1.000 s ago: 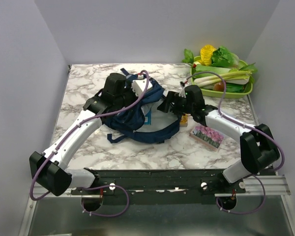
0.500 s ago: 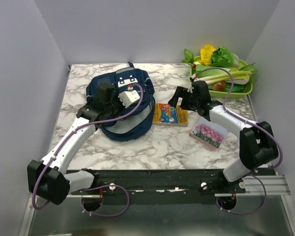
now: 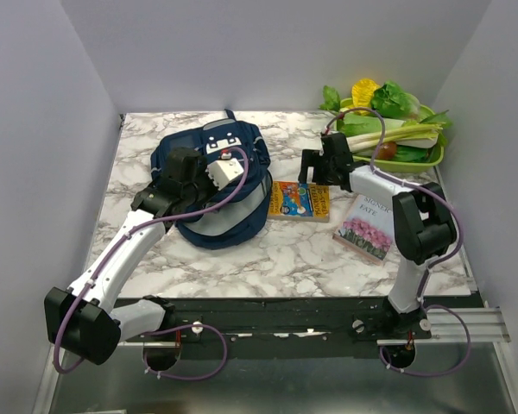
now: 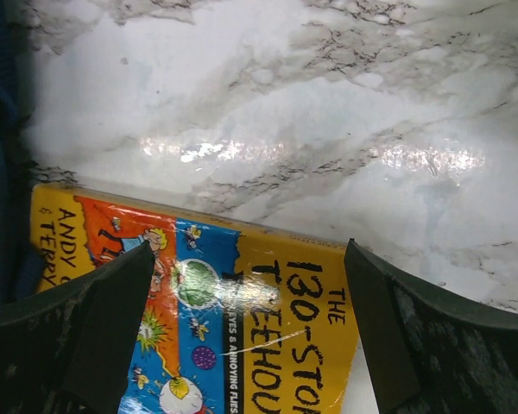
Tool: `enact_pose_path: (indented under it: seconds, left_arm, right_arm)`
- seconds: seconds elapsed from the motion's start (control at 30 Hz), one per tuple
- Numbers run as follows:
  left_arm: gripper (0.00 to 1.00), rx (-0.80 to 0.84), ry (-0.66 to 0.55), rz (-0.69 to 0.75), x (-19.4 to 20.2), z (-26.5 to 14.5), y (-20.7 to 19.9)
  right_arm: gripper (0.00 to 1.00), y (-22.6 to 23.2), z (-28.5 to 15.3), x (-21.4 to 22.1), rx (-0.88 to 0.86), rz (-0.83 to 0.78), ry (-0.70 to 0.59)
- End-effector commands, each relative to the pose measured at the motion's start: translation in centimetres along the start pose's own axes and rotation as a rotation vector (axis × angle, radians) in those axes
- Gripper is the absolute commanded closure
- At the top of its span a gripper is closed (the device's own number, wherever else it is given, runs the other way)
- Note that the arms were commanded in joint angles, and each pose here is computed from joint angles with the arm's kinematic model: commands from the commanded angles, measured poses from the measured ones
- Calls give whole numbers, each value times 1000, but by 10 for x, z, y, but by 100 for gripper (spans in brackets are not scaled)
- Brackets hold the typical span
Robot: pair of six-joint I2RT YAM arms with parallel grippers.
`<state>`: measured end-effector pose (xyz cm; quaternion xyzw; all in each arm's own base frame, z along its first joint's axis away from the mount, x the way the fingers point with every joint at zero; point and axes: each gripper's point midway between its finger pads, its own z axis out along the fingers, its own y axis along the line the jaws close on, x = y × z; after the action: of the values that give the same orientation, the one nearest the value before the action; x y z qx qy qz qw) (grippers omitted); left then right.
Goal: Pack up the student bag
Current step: Pick up the book from the center of the board.
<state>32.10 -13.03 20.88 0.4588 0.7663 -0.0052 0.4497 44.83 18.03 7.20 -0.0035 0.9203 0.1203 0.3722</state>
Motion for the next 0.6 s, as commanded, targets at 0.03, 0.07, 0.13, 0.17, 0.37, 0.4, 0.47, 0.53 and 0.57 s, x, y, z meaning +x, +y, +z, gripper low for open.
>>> enact_pose_path:
  seconds: [0.03,0.07,0.13,0.17,0.37,0.4,0.47,0.53,0.57]
  left_arm:
    - [100,-39,-40,-48,-14,-13,8]
    - [100,-40,-41,-56,-14,-14,9]
    - [100,-38,-53,-57,-19,-15,10]
    - [100,-38,-59,-58,-20,-15,10]
    - [100,-28,-78,-71,-26,-14,9]
    - [100,-28,-81,-73,-27,-15,10]
    - [100,-32,-84,-74,-29,-16,11]
    - [100,-38,-88,-70,-29,-18,12]
    - [100,-44,-91,-65,-30,-18,13]
  right_arm:
    - [0,-9,14,14,25,-72,75]
    - [0,-6,14,20,6,-69,107]
    - [0,4,8,37,-58,-42,172]
    - [0,7,4,43,-72,-28,184]
    - [0,14,-18,53,-105,1,143]
    - [0,7,-22,52,-56,0,134]
    - [0,-6,-32,50,26,36,128]
    - [0,-13,-48,45,75,73,111]
    - [0,-14,-53,46,84,81,113]
